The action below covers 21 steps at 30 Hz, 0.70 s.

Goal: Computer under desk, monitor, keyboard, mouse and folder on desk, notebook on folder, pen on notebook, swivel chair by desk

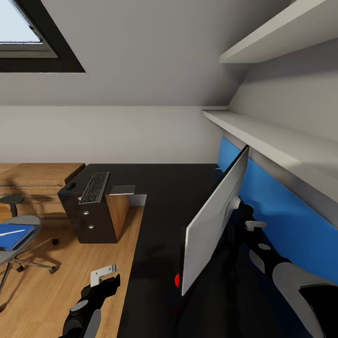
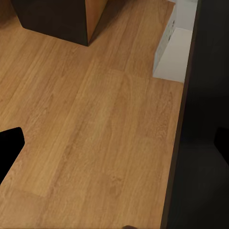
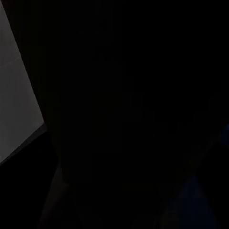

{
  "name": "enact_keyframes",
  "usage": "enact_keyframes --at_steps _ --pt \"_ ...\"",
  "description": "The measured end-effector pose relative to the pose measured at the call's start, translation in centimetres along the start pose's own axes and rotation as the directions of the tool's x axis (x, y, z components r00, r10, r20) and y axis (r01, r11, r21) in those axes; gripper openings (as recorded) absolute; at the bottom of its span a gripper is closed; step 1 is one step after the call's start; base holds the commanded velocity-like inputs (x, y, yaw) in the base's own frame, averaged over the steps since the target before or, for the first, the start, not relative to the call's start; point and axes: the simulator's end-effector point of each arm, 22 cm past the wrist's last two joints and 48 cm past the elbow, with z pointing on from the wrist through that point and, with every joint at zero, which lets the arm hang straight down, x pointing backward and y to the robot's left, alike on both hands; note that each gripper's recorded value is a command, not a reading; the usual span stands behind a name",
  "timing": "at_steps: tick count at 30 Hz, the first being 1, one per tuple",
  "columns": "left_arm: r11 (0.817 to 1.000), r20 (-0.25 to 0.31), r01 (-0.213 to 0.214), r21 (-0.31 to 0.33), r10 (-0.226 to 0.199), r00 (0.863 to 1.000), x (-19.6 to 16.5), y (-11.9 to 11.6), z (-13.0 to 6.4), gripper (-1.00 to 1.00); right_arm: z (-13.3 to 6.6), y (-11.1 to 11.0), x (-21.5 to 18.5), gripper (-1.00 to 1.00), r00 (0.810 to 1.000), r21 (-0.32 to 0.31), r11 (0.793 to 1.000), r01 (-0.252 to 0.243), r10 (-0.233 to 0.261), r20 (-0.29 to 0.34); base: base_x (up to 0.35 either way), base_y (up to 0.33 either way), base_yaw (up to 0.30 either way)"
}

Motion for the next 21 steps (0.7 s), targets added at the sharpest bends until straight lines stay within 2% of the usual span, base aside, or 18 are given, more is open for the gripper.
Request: enact_keyframes --at_steps 16,21 --pt "1.0 0.0 0.001 0.0 -0.001 1.0 0.0 0.0 0.0 1.0 0.0 0.0 0.0 -1.0 1.0 0.001 1.0 0.0 0.0 0.0 0.001 -0.003 0.0" --pt "1.0 0.001 0.002 0.001 -0.002 1.0 -0.02 -0.01 -0.01 1.0 -0.01 0.0 -0.02 -1.0 1.0 0.001 1.0 0.001 -0.001 0.0 0.069 -0.157 0.0"
